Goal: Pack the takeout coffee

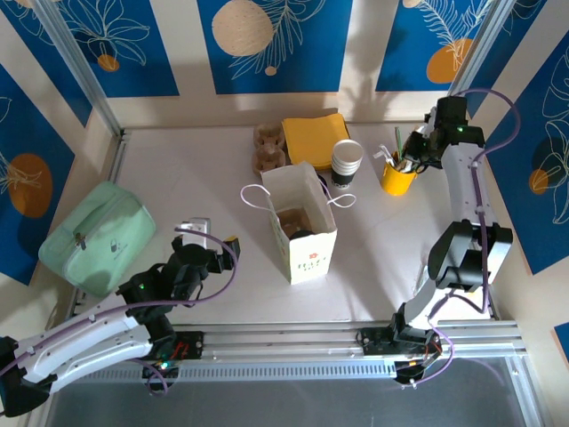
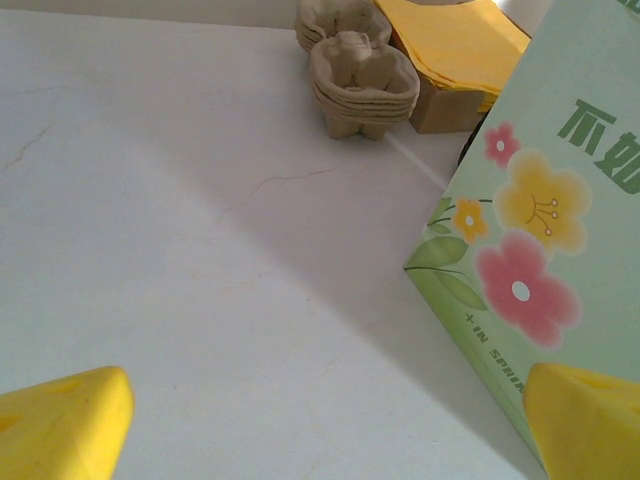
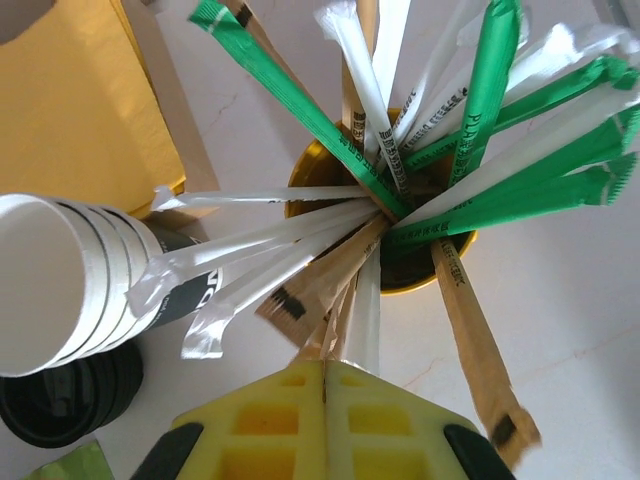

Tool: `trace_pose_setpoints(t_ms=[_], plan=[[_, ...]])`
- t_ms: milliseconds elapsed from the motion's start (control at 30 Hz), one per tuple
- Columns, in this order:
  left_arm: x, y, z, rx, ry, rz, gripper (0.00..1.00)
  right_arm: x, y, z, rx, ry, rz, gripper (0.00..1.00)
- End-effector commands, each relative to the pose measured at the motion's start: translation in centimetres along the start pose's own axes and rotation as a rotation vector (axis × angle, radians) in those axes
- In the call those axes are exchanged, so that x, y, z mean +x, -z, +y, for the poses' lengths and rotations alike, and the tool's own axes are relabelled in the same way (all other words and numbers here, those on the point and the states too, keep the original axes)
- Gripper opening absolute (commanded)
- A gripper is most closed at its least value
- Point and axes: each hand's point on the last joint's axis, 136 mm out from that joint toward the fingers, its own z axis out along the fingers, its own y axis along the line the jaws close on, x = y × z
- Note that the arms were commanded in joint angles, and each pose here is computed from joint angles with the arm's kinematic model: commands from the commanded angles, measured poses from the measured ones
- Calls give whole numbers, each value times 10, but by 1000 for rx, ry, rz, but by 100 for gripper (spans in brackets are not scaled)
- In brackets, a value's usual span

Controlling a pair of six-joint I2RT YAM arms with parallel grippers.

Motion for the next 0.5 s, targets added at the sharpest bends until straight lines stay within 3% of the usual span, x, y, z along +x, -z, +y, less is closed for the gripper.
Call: trace_pose_setpoints(t_ms=[0,467], plan=[[0,-1,1,-2,10,-4,99,-9,41,5,-9,16,-71,2],[-6,-2,-4,8,7,-6,99,-26,131,26,-73,47,-222,1]])
